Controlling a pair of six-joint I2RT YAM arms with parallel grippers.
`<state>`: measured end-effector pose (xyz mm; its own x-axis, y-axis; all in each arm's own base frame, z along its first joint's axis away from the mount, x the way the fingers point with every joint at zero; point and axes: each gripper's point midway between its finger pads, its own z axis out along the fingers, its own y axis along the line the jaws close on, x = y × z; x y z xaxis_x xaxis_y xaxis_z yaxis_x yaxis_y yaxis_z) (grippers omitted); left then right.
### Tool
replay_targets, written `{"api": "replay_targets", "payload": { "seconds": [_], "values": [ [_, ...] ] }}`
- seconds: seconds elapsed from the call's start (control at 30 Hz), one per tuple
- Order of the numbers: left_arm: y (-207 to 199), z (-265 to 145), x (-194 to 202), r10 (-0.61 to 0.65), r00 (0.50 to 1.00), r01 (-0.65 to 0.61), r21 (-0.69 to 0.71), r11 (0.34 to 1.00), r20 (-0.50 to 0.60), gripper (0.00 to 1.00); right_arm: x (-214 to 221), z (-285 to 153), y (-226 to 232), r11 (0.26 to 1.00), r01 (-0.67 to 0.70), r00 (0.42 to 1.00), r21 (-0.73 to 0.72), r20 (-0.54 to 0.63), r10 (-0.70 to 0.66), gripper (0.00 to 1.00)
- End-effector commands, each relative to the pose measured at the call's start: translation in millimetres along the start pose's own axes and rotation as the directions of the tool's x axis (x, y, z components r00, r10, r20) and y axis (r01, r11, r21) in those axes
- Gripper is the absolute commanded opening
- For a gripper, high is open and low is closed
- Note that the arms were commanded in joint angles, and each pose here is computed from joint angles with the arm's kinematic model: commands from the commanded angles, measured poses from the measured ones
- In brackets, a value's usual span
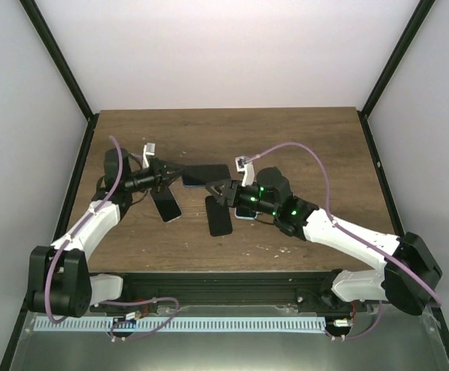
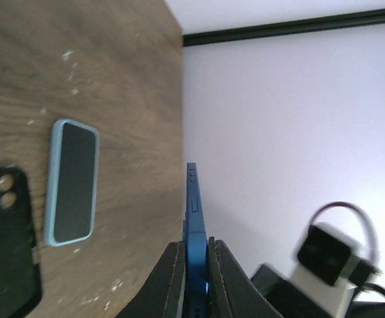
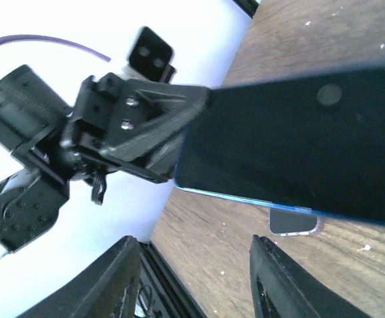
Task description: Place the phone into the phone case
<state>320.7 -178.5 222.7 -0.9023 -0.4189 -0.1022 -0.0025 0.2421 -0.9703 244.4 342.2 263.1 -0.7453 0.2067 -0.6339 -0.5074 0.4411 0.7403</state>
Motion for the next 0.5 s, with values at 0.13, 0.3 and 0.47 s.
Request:
{"api": "replay_targets", "payload": {
  "seconds": [0.13, 0.3, 0.47],
  "values": [
    [-88, -4, -10, 0.080, 0.986, -0.110, 0.217, 0.970, 0.145, 0.00, -32, 2, 12, 0.957, -0.269, 0.946, -0.113, 0.158, 0.284, 0.45],
    [-93, -6, -1, 0.005, 0.991, -0.044, 0.294, 0.955, 0.133, 0.00, -49, 3, 5, 0.953, -0.271, 0.915, -0.139, 0.271, 0.300, 0.45],
    [-96, -13, 2, -0.007, 0.987, -0.043, 0.309, 0.950, 0.161, 0.00, -54, 5, -2, 0.934, -0.327, 0.883, -0.140, 0.307, 0.355, 0.45]
  ]
}}
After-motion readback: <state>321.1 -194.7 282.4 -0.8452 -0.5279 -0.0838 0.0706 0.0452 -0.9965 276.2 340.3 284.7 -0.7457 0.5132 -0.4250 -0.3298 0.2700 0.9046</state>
